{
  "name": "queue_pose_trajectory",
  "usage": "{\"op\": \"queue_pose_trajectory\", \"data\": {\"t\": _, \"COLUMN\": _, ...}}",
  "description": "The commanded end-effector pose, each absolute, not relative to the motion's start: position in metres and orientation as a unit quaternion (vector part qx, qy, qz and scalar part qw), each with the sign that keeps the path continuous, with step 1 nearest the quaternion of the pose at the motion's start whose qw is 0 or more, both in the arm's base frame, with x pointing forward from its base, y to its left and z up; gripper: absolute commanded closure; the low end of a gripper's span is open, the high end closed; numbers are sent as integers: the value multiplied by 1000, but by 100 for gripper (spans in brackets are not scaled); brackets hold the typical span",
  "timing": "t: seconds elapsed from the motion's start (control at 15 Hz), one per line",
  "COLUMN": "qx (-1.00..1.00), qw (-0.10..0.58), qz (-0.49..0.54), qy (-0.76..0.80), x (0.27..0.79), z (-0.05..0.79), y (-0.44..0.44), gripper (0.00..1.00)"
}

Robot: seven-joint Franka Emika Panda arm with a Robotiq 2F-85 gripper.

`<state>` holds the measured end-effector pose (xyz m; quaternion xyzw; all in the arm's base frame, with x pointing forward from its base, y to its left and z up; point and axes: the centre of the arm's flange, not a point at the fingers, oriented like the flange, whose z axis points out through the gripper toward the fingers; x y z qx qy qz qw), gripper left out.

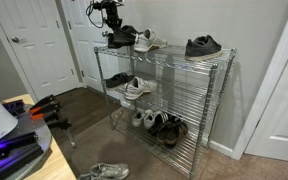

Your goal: Pick up the black nike sneaker on the top shoe rack to the right and move it to the left side of the top shoe rack next to the other nike sneaker

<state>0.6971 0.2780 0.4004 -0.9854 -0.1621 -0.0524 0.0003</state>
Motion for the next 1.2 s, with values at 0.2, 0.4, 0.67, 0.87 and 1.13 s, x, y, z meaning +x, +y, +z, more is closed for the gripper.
{"op": "queue_pose_trajectory", "data": {"t": 0.2, "qx": -984, "qw": -25, "qz": -87, "qy": -152, "x": 705, "z": 410, "y": 277, "gripper": 38}}
{"op": "queue_pose_trajectory", "data": {"t": 0.4, "qx": -984, "qw": -26, "qz": -85, "qy": -157, "x": 701, "z": 413, "y": 277, "gripper": 19}}
{"op": "queue_pose_trajectory", "data": {"t": 0.67, "qx": -982, "qw": -31, "qz": -104, "qy": -153, "x": 686, "z": 431, "y": 275, "gripper": 0}}
{"op": "queue_pose_trajectory", "data": {"t": 0.87, "qx": -981, "qw": -23, "qz": -117, "qy": -151, "x": 669, "z": 462, "y": 268, "gripper": 0}}
{"op": "queue_pose_trajectory", "data": {"t": 1.13, "qx": -980, "qw": -29, "qz": -139, "qy": -140, "x": 659, "z": 498, "y": 251, "gripper": 0}}
